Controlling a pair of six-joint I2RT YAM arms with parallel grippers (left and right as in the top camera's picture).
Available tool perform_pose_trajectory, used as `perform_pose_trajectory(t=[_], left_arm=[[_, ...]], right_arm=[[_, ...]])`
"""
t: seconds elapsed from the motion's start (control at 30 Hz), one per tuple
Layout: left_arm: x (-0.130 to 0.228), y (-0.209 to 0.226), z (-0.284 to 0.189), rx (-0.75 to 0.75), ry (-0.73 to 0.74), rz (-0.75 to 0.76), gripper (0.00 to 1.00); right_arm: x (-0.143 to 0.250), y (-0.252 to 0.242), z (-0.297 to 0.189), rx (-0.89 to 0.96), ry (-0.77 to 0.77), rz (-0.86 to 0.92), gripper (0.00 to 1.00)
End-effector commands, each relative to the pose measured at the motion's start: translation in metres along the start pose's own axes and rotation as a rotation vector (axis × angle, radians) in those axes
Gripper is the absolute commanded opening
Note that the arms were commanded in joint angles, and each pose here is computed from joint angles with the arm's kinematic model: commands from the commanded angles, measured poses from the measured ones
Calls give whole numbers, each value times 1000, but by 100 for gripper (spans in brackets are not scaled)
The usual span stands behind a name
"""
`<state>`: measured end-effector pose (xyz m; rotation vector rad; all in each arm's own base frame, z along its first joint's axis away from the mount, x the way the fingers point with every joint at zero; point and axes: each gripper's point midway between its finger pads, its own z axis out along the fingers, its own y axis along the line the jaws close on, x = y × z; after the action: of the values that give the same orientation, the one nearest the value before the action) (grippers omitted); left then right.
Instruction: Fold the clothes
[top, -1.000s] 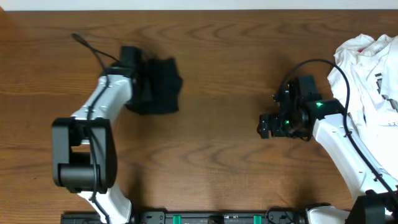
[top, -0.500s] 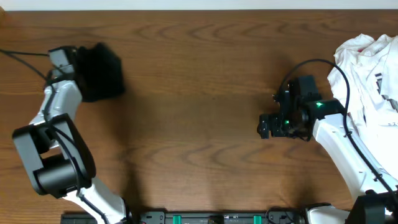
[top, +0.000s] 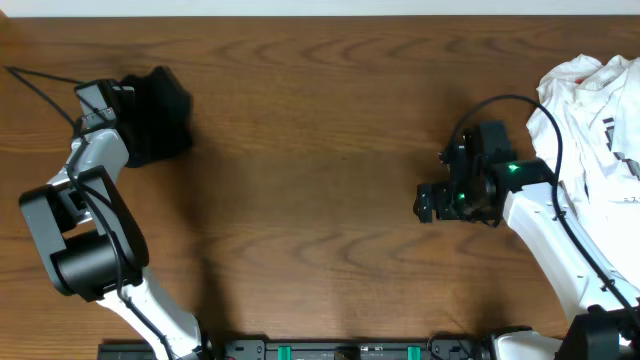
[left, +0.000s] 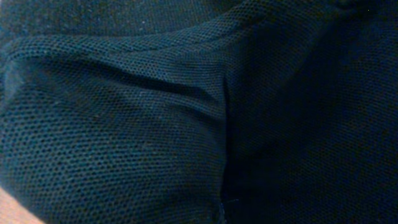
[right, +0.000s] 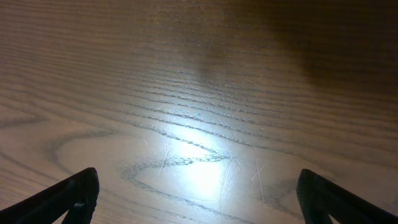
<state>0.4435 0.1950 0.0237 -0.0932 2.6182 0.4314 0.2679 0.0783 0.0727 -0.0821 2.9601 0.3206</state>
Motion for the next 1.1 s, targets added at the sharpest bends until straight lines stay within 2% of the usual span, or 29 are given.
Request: perform_pose_trajectory(t=[0.0, 0.2, 0.23, 0.27, 0.3, 0.33, 0.37, 0.53, 0.7, 0.83, 0.97, 1.0, 1.03, 1.07], left_arm=[[6, -15, 16, 53, 4, 128, 6], [-4, -12, 16, 37, -31, 154, 6], [-5, -11, 16, 33, -39, 160, 8], [-6, -9, 16, 29, -44, 161, 13], [-8, -7, 16, 22, -49, 159, 40], [-9, -6, 16, 16, -54, 157, 78], [-10, -5, 16, 14, -57, 156, 98], [-29, 7, 7, -39, -124, 62, 98], [-65, 24, -32, -77, -252, -24, 98], [-84, 36, -69, -71, -330, -216, 98], [-81, 38, -91, -41, -327, -385, 99], [-78, 37, -93, -34, -314, -415, 97], [-74, 36, -94, -28, -296, -435, 90], [-67, 33, -92, -19, -264, -460, 75]], right_arm=[[0, -1, -2, 2, -9, 8, 99], [0, -1, -2, 2, -9, 8, 99], [0, -1, -2, 1, -9, 8, 99], [0, -1, -2, 2, -9, 8, 99], [0, -1, -2, 2, -9, 8, 99], [0, -1, -2, 2, -9, 8, 99], [0, -1, -2, 2, -9, 8, 99], [0, -1, -2, 2, -9, 8, 99], [0, -1, -2, 2, -9, 8, 99], [0, -1, -2, 1, -9, 8, 99], [0, -1, -2, 1, -9, 8, 99], [0, -1, -2, 2, -9, 8, 99], [0, -1, -2, 2, -9, 8, 99], [0, -1, -2, 2, -9, 8, 99]])
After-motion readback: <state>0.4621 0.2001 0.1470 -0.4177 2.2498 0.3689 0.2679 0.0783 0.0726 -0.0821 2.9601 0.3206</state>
